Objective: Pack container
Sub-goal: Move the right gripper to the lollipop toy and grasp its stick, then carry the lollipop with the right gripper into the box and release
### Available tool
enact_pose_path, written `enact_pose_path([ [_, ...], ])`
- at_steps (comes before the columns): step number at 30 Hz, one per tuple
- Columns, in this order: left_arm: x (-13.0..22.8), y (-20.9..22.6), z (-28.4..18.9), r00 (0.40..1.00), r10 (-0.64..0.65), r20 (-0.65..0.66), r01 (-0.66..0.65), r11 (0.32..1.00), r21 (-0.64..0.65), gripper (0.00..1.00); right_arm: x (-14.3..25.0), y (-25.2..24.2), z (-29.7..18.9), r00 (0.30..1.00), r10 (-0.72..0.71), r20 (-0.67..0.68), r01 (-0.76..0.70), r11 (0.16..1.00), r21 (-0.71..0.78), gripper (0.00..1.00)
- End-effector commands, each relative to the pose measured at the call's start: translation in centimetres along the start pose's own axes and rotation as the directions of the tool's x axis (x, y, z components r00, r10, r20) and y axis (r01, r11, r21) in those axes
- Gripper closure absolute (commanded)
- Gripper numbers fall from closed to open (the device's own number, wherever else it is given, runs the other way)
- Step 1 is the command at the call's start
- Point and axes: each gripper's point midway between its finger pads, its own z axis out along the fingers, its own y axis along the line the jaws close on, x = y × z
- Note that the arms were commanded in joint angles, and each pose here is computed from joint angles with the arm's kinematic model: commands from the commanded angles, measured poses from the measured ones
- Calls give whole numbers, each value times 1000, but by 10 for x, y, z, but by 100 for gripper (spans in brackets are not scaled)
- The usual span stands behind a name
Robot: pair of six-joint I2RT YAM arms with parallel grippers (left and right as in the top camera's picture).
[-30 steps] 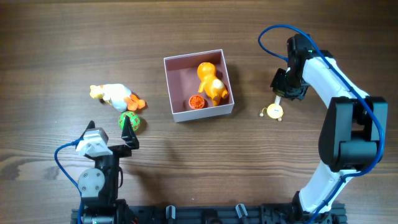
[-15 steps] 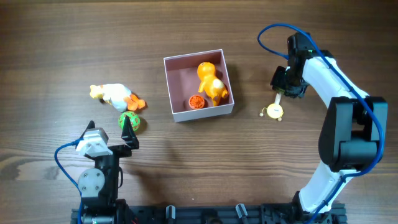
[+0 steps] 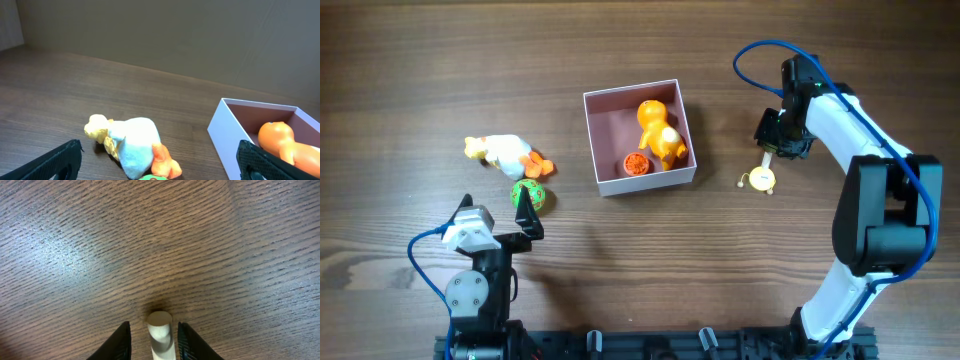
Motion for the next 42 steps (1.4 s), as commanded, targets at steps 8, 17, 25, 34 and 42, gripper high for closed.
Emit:
enact_pose_path([
  [8, 1, 2, 0, 1000, 23, 4, -23, 1000, -9, 0, 20, -12, 22, 998, -41, -42, 43, 998, 39, 68],
  [17, 1, 2, 0, 1000, 23, 4, -23, 1000, -9, 0, 25, -14, 29, 998, -42, -42, 44, 998, 39, 74],
  [25, 1, 2, 0, 1000, 23, 4, -23, 1000, -9, 0, 31, -17, 26, 997, -42, -71, 46, 998, 51, 87],
  [34, 1, 2, 0, 1000, 23, 4, -23, 1000, -9, 0, 2, -6, -3, 995, -102, 14, 101, 994, 29, 87],
  [42, 1, 2, 0, 1000, 23, 4, -23, 1000, -9, 0, -38, 41, -71, 937, -284, 203, 301, 952, -62, 87],
])
